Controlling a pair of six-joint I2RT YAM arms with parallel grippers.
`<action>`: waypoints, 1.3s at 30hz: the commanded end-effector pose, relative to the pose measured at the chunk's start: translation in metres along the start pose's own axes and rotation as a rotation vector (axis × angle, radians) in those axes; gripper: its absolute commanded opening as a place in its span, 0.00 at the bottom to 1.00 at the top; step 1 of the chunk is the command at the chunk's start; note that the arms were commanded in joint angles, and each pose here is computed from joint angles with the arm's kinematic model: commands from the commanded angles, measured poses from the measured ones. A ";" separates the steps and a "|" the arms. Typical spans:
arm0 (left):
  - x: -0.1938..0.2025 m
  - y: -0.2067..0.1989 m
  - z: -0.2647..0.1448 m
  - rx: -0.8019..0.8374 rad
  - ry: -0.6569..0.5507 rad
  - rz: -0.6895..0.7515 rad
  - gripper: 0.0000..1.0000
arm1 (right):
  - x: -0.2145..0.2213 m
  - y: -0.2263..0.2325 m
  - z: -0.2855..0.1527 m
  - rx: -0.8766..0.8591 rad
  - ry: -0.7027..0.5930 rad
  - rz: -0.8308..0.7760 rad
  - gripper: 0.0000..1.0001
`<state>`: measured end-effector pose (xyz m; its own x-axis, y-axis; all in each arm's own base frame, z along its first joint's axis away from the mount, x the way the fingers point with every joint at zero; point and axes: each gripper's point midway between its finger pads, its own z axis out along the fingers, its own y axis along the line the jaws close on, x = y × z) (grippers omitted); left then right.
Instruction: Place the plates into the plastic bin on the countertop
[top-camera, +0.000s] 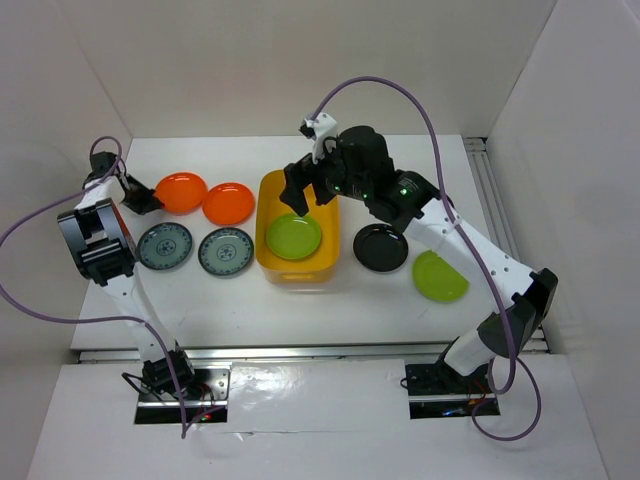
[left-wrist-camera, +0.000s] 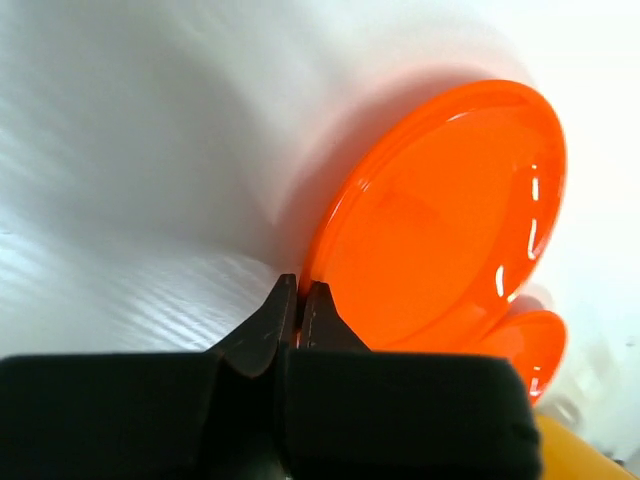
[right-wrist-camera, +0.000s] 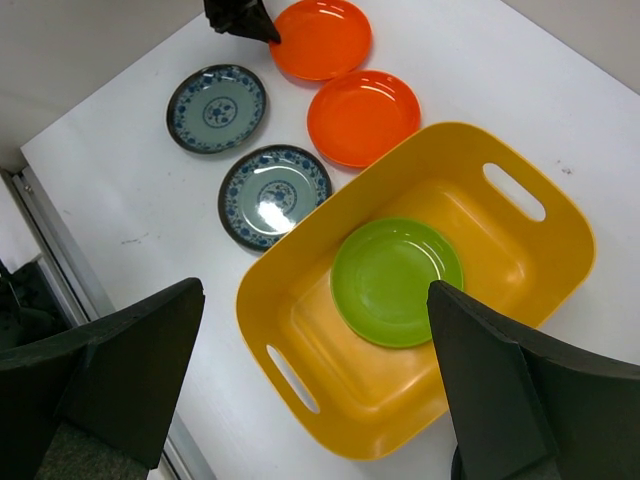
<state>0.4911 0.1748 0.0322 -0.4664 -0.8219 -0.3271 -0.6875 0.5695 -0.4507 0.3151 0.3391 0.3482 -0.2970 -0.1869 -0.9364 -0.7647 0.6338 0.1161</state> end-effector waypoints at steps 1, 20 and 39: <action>0.024 0.020 0.018 -0.090 0.066 -0.010 0.00 | -0.019 -0.003 -0.012 0.014 -0.037 -0.018 1.00; 0.042 -0.215 -0.222 0.366 -0.294 0.337 0.00 | -0.031 -0.061 -0.035 0.232 -0.100 0.055 1.00; 0.267 -0.214 -0.208 0.274 -0.046 0.878 0.00 | -0.048 -0.079 -0.088 0.285 -0.178 0.076 1.00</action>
<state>0.3836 -0.1602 0.2031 -0.7690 -0.1353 -0.6248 0.0406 0.9650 -0.2590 0.3505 0.2385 0.3995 -0.2456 -0.0430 -0.9684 -0.5399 0.8358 0.0998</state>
